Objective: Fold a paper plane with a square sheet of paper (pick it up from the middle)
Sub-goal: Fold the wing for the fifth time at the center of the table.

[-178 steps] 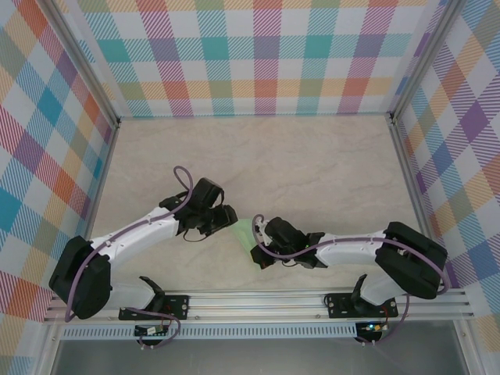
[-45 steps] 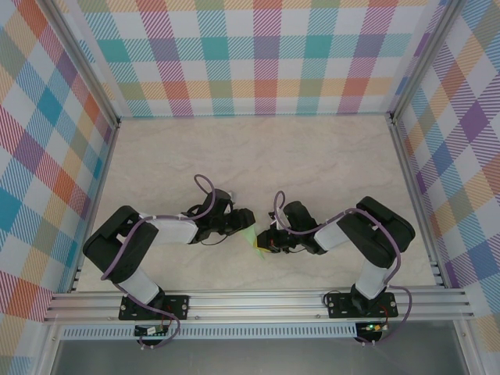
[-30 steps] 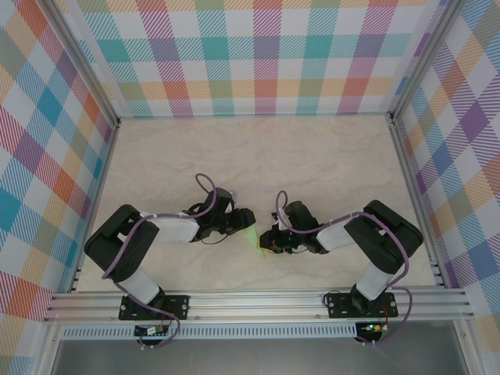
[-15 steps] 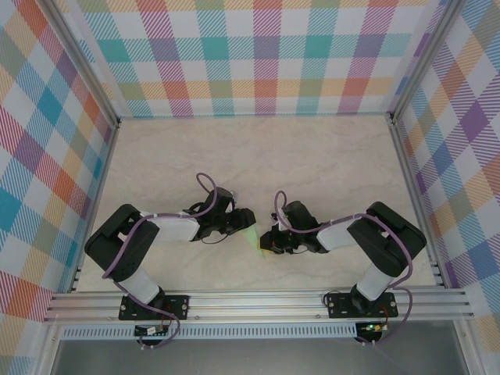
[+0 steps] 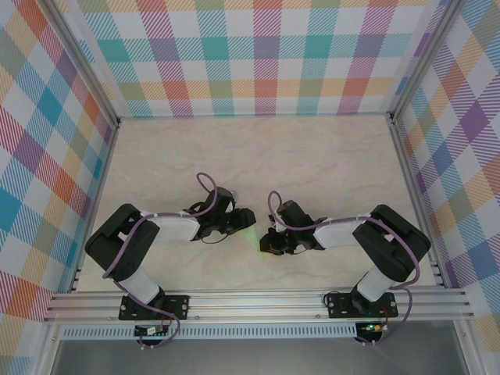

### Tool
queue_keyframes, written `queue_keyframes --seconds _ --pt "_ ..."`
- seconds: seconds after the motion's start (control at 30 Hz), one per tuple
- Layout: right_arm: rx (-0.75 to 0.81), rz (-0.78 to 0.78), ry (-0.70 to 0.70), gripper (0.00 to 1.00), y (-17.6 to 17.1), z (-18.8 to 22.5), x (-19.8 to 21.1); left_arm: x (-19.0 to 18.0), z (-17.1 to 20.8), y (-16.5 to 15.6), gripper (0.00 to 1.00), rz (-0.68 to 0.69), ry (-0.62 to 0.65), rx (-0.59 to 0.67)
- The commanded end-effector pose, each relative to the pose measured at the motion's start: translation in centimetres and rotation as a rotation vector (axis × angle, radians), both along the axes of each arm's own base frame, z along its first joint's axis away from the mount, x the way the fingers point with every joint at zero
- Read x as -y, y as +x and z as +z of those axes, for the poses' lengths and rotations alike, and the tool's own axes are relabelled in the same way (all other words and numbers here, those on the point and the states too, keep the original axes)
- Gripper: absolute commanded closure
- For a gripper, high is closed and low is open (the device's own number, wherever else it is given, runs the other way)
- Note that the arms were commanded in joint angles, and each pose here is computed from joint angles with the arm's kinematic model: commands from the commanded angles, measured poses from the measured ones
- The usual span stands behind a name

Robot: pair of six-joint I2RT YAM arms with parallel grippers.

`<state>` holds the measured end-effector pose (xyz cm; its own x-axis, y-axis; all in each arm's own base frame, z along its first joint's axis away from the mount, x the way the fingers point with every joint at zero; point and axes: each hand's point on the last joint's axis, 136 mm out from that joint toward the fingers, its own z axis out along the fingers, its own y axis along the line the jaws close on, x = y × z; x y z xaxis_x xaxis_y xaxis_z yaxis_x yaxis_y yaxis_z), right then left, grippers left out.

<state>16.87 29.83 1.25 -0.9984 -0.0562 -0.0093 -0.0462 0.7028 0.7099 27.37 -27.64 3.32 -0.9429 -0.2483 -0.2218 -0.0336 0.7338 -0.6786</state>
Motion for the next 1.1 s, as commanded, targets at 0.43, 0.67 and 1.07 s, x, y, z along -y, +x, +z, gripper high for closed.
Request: queue_keyframes --seconds 0.43,0.67,1.07 --pt "-0.023 0.065 -0.135 0.79 -2.8 -0.3 2.2 -0.9 -2.0 -0.3 0.50 -0.002 0.075 -0.031" --pt "-0.006 0.075 -0.098 0.72 -2.6 0.8 1.5 -0.8 -1.9 -0.3 0.50 -0.006 0.072 -0.030" --pt "0.046 0.113 -0.133 0.65 -1.6 1.5 0.4 -0.6 -2.0 -0.3 0.50 -0.009 0.069 -0.036"
